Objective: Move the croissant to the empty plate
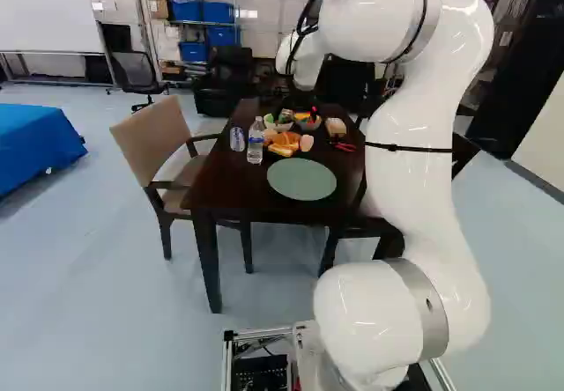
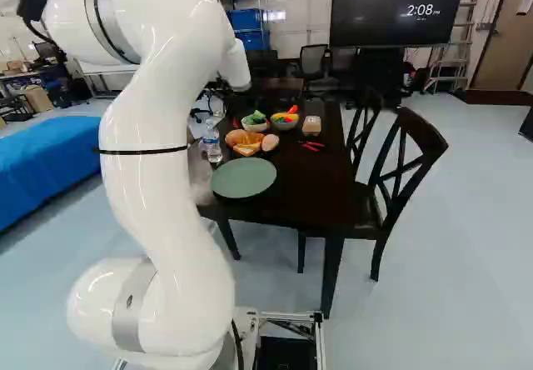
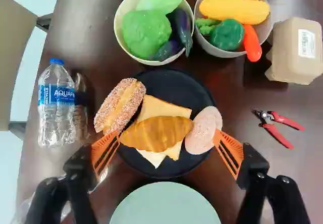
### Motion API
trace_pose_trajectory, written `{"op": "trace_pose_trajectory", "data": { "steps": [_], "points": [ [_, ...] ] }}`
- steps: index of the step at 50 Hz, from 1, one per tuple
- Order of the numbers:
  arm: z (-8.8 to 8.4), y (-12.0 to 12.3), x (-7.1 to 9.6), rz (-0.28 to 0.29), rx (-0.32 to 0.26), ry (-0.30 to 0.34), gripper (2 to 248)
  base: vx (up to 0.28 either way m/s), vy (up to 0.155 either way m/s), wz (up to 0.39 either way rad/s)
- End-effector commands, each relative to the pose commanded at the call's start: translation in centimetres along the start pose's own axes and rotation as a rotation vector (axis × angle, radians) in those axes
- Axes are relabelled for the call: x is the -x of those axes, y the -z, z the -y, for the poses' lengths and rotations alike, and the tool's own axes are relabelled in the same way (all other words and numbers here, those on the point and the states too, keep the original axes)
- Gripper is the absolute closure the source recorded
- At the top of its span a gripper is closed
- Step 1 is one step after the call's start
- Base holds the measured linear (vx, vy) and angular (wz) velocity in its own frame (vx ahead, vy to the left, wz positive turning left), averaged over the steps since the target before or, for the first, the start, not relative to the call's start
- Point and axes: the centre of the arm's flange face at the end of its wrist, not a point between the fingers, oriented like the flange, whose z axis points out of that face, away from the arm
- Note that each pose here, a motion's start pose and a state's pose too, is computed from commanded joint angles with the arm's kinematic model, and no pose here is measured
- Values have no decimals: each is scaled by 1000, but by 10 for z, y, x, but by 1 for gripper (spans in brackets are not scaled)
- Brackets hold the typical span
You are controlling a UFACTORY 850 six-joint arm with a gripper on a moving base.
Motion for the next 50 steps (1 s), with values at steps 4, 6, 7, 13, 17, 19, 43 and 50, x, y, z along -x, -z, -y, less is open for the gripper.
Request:
{"op": "trace_pose_trajectory", "data": {
  "steps": [4,6,7,13,17,19,43,50],
  "points": [
    [0,0,0,0,0,0,3,0,0,0],
    [0,0,0,0,0,0,3,0,0,0],
    [0,0,0,0,0,0,3,0,0,0],
    [0,0,0,0,0,0,3,0,0,0],
    [0,0,0,0,0,0,3,0,0,0],
    [0,0,0,0,0,0,3,0,0,0],
    [0,0,0,0,0,-117,3,0,0,0],
    [0,0,0,0,0,-190,3,0,0,0]
  ]
}}
